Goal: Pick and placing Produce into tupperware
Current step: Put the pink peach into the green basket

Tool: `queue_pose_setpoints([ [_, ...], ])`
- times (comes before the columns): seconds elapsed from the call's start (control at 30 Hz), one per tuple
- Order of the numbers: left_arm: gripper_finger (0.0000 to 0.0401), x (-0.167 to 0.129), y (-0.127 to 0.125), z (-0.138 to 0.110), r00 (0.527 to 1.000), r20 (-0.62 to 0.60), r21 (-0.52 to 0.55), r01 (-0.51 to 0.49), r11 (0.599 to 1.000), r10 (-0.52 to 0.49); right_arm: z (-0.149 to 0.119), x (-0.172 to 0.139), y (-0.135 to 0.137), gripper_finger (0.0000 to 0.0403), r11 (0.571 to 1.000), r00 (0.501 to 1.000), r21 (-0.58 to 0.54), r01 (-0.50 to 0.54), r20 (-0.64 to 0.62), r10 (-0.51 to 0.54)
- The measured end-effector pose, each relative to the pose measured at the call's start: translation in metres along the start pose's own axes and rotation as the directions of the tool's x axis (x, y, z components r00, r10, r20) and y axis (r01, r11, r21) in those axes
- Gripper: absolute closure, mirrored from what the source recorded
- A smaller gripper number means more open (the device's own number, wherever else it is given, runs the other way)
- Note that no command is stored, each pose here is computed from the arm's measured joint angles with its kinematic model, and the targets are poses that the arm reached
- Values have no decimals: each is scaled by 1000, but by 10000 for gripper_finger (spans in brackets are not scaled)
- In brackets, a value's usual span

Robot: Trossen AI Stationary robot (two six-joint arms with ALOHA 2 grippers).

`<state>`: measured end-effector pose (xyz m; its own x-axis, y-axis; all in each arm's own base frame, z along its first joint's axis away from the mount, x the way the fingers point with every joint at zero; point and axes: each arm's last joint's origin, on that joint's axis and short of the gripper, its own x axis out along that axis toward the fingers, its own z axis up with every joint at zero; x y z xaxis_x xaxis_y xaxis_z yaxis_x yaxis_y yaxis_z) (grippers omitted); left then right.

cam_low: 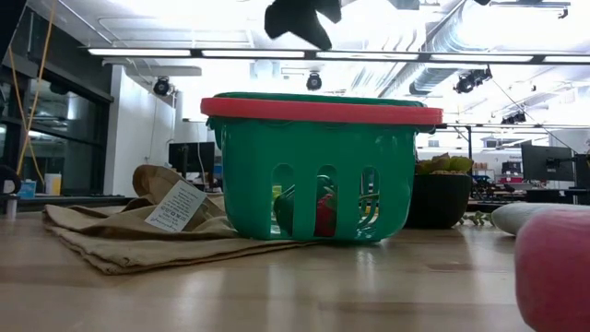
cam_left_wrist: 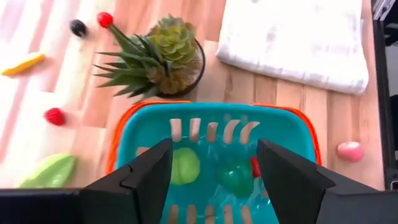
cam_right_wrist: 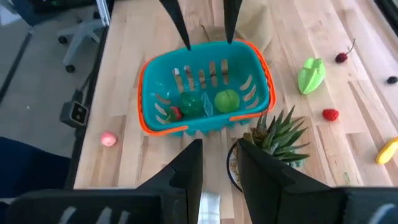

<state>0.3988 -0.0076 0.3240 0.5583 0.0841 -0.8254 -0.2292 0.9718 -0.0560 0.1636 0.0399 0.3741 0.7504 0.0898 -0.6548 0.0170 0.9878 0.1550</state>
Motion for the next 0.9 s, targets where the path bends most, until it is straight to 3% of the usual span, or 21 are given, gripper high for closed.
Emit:
queue_pose_setpoints([
  [0.4,222,-53,11,1,966,-118,91,-219,971,229,-6,-32,-9,313,991,987,123,62,138,-79],
  [0.7,247,-85,29,3,913,-147,117,-367,923,381,10,-21,-16,313,980,961,144,138,219,-167],
  [0.9,268,-106,61,12,899,-139,103,-405,909,416,26,-10,-36,313,973,957,207,97,249,-148],
])
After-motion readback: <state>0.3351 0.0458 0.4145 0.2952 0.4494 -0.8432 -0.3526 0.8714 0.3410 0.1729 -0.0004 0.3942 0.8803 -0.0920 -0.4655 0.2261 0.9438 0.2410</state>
